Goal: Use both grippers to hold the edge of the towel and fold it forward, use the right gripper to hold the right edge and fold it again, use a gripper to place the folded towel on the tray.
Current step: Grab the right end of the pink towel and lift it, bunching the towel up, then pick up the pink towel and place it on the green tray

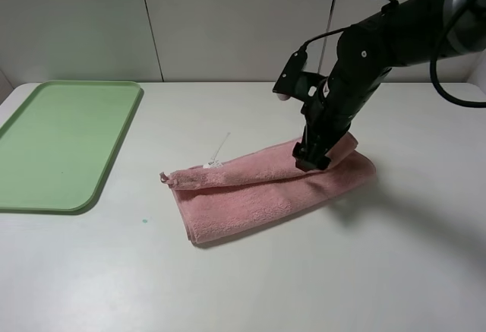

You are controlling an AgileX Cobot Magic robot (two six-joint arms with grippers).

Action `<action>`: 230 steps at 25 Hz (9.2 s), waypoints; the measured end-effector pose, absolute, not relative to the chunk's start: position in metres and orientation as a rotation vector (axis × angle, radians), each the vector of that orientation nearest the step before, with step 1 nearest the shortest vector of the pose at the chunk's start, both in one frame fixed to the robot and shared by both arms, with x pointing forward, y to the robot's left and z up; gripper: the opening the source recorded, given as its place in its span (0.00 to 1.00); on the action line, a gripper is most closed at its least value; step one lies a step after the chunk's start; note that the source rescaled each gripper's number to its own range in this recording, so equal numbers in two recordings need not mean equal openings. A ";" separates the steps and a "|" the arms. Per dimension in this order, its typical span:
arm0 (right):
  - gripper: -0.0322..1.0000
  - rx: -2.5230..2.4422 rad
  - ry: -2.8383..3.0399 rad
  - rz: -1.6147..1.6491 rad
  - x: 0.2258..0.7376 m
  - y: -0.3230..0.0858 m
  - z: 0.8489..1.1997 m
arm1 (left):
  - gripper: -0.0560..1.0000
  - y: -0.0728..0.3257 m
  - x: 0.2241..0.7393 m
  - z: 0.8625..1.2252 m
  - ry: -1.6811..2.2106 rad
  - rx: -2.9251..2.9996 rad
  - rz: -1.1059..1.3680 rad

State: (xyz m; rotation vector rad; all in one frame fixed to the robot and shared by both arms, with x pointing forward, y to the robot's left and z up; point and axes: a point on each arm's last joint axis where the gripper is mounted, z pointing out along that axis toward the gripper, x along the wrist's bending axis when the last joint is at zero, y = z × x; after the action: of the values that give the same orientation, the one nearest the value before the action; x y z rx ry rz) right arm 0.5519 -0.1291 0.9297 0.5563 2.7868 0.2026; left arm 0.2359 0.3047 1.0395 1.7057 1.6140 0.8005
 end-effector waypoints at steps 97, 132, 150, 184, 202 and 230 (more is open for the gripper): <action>0.41 1.644 2.646 0.177 0.626 -0.202 0.863 | 1.00 0.305 0.236 1.040 1.614 1.706 0.801; 0.08 1.451 2.462 -0.041 0.643 -0.229 0.981 | 1.00 0.305 0.236 1.040 1.614 1.706 0.801; 0.08 1.395 2.438 -0.131 0.639 -0.194 1.022 | 1.00 0.305 0.236 1.040 1.613 1.707 0.801; 0.69 1.350 2.633 -0.015 0.581 -0.093 0.982 | 1.00 0.305 0.236 1.040 1.613 1.707 0.801; 1.00 1.404 2.666 -0.038 0.574 -0.094 0.986 | 1.00 0.305 0.236 1.040 1.613 1.707 0.801; 1.00 1.426 2.580 0.362 0.428 -0.179 1.099 | 1.00 0.305 0.236 1.040 1.613 1.707 0.801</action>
State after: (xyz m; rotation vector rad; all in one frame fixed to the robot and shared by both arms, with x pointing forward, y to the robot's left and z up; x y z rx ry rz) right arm 0.4276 -0.1792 1.0988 1.4256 2.5797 0.3624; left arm 0.2359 0.3047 1.0395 1.7065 1.6134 0.8011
